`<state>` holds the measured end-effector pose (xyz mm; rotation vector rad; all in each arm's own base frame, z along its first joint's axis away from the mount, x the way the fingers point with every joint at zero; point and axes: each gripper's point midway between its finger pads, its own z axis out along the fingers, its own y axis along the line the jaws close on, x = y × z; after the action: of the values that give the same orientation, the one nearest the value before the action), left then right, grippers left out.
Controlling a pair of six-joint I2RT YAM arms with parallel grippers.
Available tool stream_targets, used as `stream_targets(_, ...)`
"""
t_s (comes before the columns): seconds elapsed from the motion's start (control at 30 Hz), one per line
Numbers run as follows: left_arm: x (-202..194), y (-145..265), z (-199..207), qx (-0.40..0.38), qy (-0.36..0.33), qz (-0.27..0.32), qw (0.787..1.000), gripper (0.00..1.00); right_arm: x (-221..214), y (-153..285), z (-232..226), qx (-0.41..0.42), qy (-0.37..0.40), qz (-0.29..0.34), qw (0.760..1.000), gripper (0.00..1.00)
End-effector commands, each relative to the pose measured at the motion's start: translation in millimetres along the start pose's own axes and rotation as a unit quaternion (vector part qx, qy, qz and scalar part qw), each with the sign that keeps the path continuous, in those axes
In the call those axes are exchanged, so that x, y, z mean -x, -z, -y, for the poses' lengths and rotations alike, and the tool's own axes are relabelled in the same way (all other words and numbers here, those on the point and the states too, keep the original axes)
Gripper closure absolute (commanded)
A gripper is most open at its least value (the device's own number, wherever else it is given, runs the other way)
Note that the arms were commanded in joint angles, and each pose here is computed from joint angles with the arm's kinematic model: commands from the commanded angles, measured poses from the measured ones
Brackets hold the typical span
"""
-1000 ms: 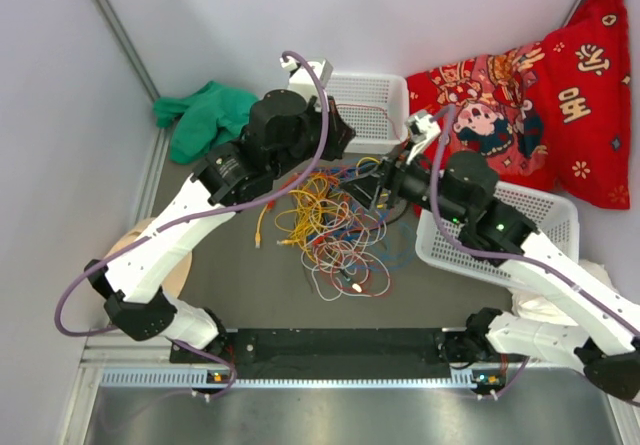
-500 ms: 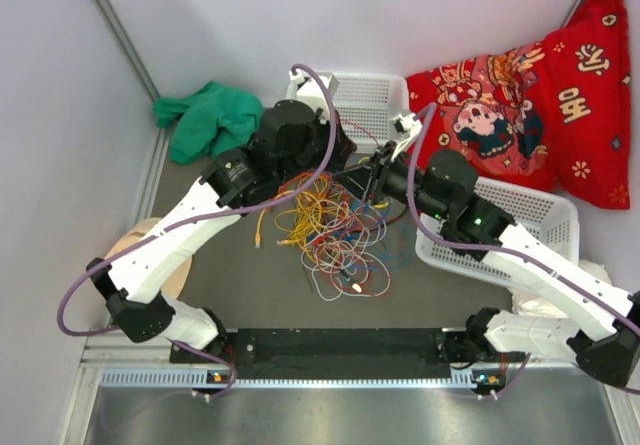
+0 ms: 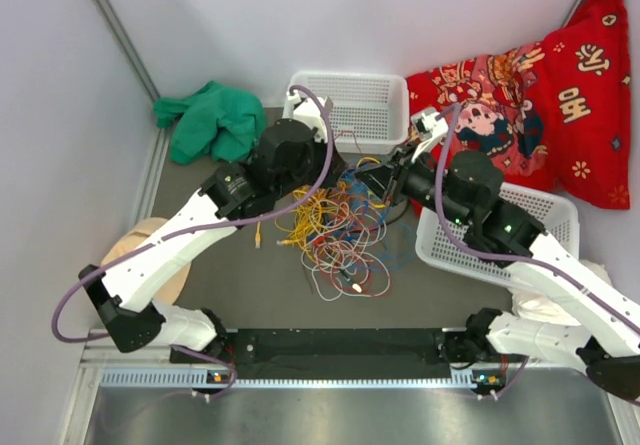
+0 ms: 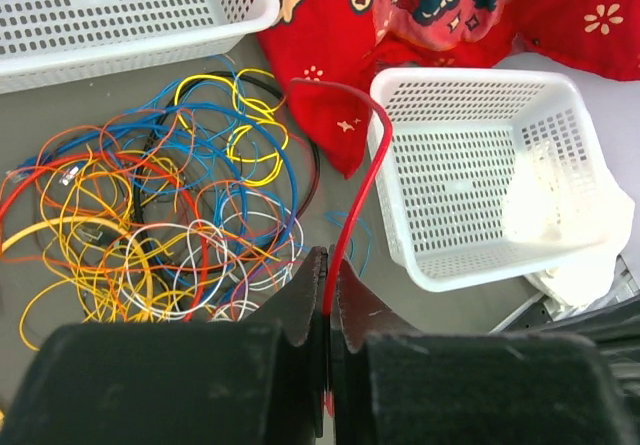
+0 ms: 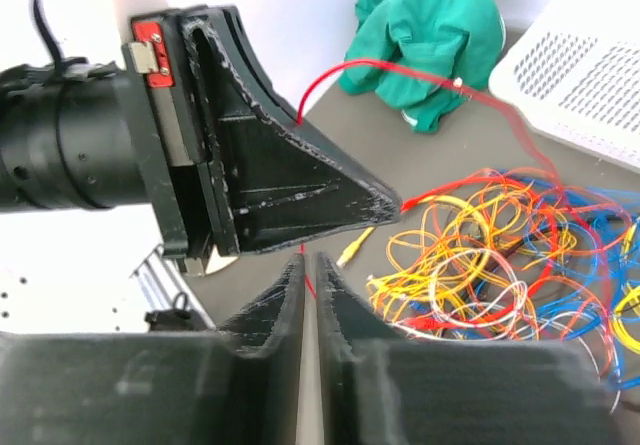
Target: Untangle the cables
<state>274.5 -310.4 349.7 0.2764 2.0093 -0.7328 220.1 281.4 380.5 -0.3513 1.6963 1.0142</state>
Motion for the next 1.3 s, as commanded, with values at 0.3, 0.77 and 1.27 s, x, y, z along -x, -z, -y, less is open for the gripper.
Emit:
stream_targets(0.3,37.6,19.4,32.8,-0.066,0.032,0.049,0.996,1.00,-7.1,6.2,-21.8,0.061,-0.002,-0.006,0.998,0.46)
stream_targets(0.77,28.5,12.9,39.1,-0.081,0.048,0.032,0.995,1.00,-16.6,-38.4,-28.5,0.087,-0.007,-0.019,0.996,0.48)
stream_targets(1.27,4.8,37.5,-20.4,0.020,0.039,0.063,0.997,0.01,47.6,16.5,10.4,-0.088,0.041,0.030,0.995,1.00)
